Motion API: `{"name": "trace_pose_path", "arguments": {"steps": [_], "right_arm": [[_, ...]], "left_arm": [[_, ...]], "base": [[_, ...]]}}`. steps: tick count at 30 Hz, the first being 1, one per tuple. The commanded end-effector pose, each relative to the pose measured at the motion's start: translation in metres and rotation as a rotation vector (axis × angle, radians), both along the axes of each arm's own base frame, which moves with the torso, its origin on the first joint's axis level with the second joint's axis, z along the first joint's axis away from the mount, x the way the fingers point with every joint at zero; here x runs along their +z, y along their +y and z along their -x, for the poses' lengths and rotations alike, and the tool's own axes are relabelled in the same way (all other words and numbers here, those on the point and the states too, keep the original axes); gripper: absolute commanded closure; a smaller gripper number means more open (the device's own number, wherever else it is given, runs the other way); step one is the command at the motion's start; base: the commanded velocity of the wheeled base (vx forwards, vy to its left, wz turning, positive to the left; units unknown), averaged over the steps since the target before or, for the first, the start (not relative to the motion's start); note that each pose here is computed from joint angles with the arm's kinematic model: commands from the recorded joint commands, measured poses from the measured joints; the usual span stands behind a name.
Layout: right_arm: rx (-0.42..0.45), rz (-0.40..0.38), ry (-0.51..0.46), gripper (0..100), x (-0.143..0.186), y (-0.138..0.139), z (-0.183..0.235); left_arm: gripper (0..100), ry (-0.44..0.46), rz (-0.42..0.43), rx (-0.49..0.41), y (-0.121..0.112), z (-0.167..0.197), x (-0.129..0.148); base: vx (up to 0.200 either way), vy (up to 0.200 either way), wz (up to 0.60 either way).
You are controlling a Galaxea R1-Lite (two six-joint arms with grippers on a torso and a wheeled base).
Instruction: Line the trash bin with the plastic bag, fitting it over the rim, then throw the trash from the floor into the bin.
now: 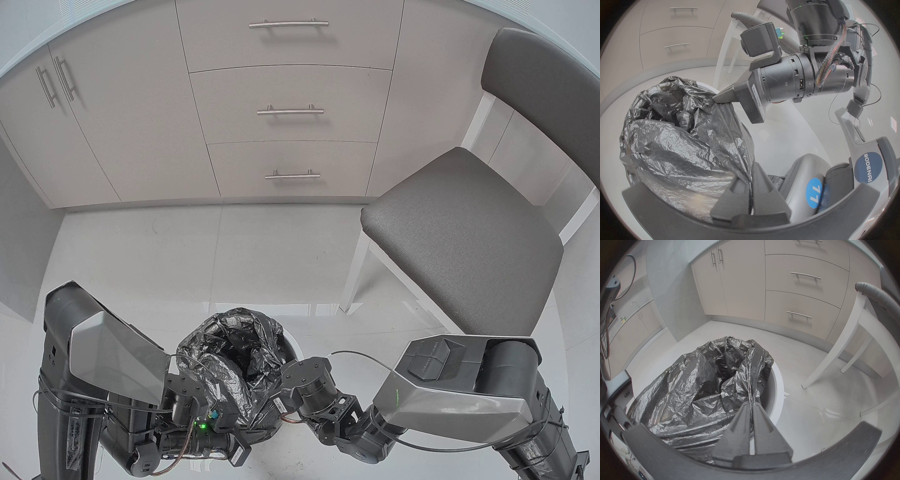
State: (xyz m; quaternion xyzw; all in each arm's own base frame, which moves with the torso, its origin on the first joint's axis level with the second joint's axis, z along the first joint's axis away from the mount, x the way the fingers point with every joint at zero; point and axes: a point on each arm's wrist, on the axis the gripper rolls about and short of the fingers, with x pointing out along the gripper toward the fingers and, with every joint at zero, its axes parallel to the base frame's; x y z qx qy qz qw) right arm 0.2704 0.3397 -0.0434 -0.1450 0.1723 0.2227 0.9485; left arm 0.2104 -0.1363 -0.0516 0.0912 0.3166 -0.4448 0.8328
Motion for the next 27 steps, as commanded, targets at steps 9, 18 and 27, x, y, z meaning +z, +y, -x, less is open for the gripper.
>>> {"name": "trace_pose_path", "arguments": {"steps": [9, 18, 27], "right_arm": [[-0.010, 0.013, -0.033, 100, 0.010, -0.003, -0.005], [-0.054, 0.036, -0.083, 100, 0.021, -0.008, -0.018], [-0.098, 0.080, -0.130, 100, 0.033, -0.016, -0.027]], "left_arm": [[100, -0.070, -0.049, 0.056, -0.012, -0.012, -0.009], [100, -0.092, -0.050, 0.068, -0.018, -0.015, -0.010], [100, -0.130, -0.074, 0.074, -0.034, -0.015, -0.016]], "base": [[0.000, 0.000, 0.00], [0.000, 0.000, 0.00], [0.000, 0.000, 0.00]]}}
